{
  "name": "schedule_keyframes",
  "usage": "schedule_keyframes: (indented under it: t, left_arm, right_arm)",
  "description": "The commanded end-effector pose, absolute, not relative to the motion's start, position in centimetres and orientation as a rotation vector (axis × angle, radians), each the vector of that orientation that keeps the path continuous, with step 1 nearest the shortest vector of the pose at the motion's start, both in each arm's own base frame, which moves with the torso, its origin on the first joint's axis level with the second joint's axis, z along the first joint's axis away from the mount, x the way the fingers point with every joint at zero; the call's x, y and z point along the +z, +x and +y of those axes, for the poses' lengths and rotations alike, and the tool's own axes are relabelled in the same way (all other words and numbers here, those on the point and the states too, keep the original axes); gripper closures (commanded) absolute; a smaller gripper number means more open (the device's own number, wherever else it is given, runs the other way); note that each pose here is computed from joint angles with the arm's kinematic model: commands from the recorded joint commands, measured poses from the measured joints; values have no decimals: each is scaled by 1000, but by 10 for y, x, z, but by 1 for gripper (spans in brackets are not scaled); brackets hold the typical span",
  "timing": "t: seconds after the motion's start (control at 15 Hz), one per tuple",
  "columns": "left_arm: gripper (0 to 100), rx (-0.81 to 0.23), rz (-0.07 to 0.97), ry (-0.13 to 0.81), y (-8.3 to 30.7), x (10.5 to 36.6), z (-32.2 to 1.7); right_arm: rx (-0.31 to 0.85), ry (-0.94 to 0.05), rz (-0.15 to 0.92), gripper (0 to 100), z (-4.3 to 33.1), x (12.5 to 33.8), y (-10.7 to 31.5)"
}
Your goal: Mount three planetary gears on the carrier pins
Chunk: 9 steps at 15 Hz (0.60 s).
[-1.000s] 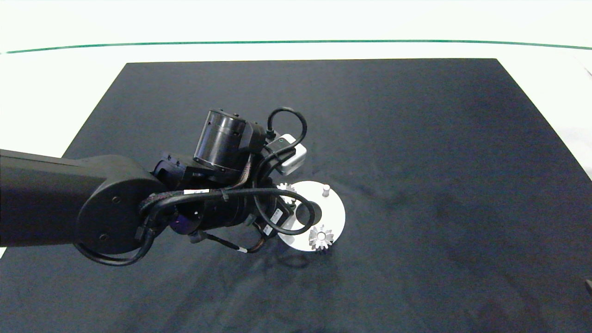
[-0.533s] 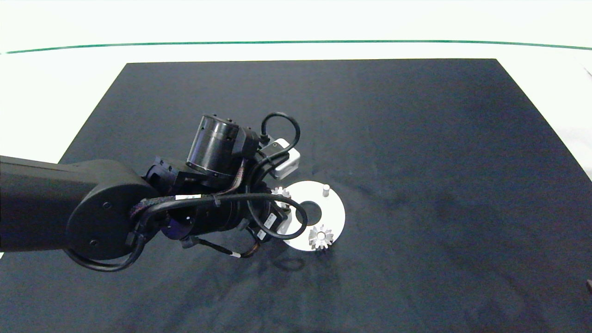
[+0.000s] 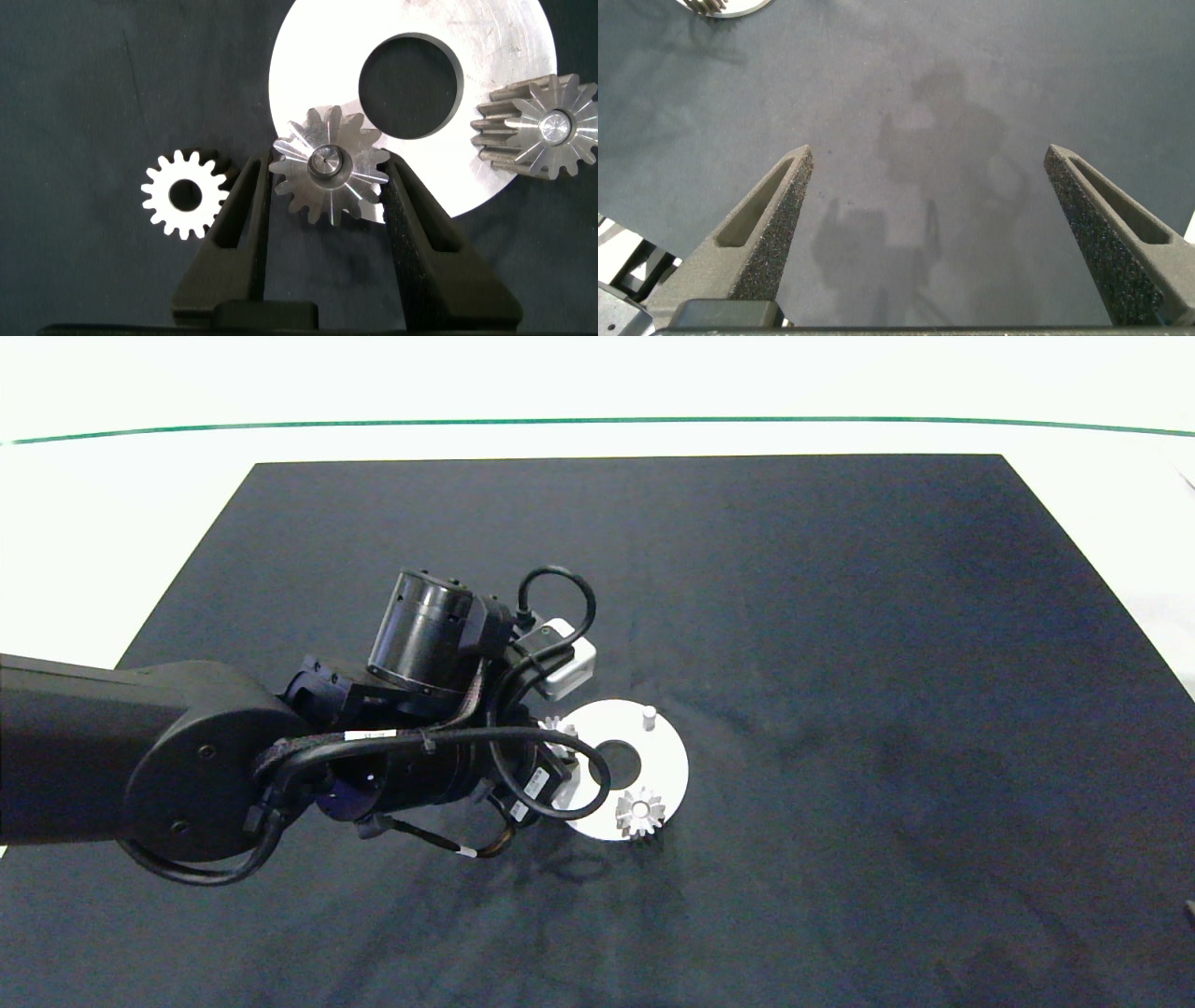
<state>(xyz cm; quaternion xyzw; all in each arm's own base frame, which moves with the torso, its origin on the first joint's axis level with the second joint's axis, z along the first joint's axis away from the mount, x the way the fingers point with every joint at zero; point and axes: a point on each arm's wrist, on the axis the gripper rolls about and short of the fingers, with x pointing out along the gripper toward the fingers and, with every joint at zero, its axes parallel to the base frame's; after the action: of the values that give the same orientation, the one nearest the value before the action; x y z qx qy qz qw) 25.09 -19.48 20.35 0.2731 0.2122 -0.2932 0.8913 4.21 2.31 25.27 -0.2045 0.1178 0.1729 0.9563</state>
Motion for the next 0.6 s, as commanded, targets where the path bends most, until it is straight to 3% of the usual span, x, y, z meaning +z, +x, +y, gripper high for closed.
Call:
schedule_keyframes:
  t: [0.07,0.33,0.6]
  left_arm:
    - [0,-610,440,569,250,203,-195]
    - [0,-613,436,569,249,204,-197]
    - [0,-569,365,518,257,230,-189]
  right_arm:
    - [350,-418,242,0,23,252,42]
    - [351,-416,238,0,23,253,42]
    - [350,-417,237,0,23,253,41]
